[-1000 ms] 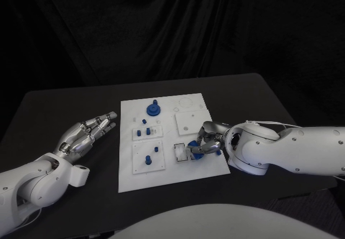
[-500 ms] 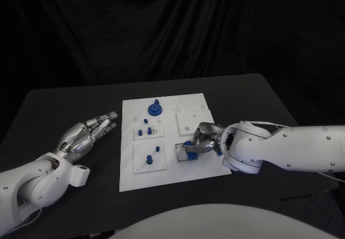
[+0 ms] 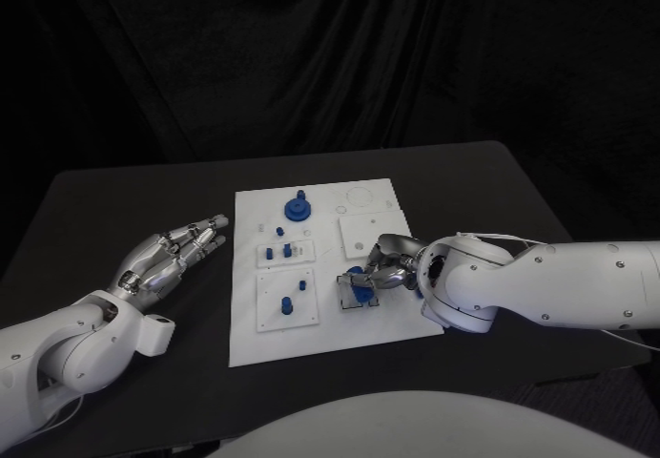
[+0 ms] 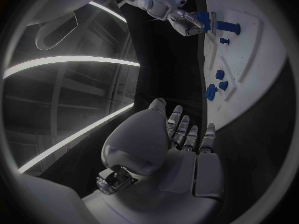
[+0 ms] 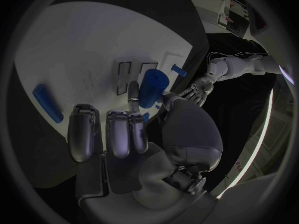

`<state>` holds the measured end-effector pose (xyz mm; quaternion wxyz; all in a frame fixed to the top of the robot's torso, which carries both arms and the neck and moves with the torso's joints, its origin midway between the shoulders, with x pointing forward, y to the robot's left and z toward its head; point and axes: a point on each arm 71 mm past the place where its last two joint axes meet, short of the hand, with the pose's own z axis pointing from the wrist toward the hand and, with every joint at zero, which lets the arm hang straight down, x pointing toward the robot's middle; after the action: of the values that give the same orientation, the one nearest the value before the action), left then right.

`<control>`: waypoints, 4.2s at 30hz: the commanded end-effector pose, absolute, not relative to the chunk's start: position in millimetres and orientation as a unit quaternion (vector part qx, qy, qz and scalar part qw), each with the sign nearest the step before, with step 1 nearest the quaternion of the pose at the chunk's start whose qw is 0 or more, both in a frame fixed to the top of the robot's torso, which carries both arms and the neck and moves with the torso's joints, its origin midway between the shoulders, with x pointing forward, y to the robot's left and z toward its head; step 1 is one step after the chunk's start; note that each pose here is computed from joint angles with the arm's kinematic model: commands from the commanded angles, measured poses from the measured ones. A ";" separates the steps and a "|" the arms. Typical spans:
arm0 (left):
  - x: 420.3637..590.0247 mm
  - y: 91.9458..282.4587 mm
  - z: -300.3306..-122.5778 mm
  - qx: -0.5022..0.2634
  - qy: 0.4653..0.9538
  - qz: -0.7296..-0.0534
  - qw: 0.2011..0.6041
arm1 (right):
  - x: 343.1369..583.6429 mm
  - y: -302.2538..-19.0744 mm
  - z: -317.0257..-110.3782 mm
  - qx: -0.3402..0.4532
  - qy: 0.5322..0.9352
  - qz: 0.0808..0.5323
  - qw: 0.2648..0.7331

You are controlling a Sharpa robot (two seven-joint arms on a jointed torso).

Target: Assemble the parts on the task board

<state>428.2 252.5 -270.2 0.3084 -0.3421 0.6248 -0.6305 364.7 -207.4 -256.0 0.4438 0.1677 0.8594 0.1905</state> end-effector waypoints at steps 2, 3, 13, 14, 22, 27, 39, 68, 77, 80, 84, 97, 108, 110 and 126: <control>427.6 250.3 -270.2 -0.342 0.623 -0.636 0.300 | 365.1 -206.8 -255.7 0.167 0.855 0.193 0.452; 427.6 250.3 -270.3 -0.342 0.624 -0.636 0.300 | 365.0 -206.6 -255.9 0.166 0.855 0.192 0.452; 427.8 250.4 -271.2 -0.343 0.626 -0.634 0.298 | 364.7 -205.4 -255.5 0.151 0.856 0.188 0.458; 427.8 250.5 -271.4 -0.343 0.626 -0.634 0.298 | 364.6 -205.2 -255.4 0.150 0.856 0.188 0.458; 427.6 250.8 -272.5 -0.344 0.627 -0.633 0.296 | 364.2 -205.9 -254.4 0.143 0.854 0.190 0.463; 427.4 251.3 -273.0 -0.345 0.628 -0.632 0.296 | 367.2 -208.9 -245.3 0.130 0.820 0.217 0.514; 426.7 254.1 -272.4 -0.345 0.624 -0.633 0.302 | 355.2 -214.8 -220.5 -0.013 0.704 0.264 0.659; 423.6 258.0 -275.4 -0.348 0.627 -0.632 0.294 | 328.1 -201.9 -269.7 -0.060 0.736 0.271 0.617; 422.1 259.4 -276.9 -0.350 0.629 -0.630 0.291 | 329.2 -198.9 -272.6 -0.063 0.735 0.265 0.621; 421.8 259.0 -277.5 -0.350 0.629 -0.630 0.289 | 329.7 -198.3 -273.3 -0.064 0.736 0.263 0.620; 421.4 258.7 -278.4 -0.351 0.630 -0.630 0.288 | 330.4 -198.1 -274.2 -0.065 0.737 0.261 0.620; 419.5 258.7 -282.0 -0.354 0.634 -0.627 0.281 | 329.6 -196.5 -273.1 -0.065 0.734 0.266 0.621; 418.2 258.8 -283.9 -0.355 0.635 -0.627 0.279 | 327.5 -195.3 -269.5 -0.063 0.724 0.279 0.628; 418.0 258.9 -284.2 -0.355 0.635 -0.627 0.278 | 326.8 -195.2 -267.7 -0.060 0.718 0.284 0.632; 417.0 260.2 -285.0 -0.357 0.635 -0.626 0.278 | 320.4 -197.0 -259.6 -0.032 0.707 0.305 0.637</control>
<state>417.8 261.8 -285.7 0.2832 -0.3572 0.6398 -0.6188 321.5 -196.7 -261.5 0.6325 -0.0474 0.7148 0.2946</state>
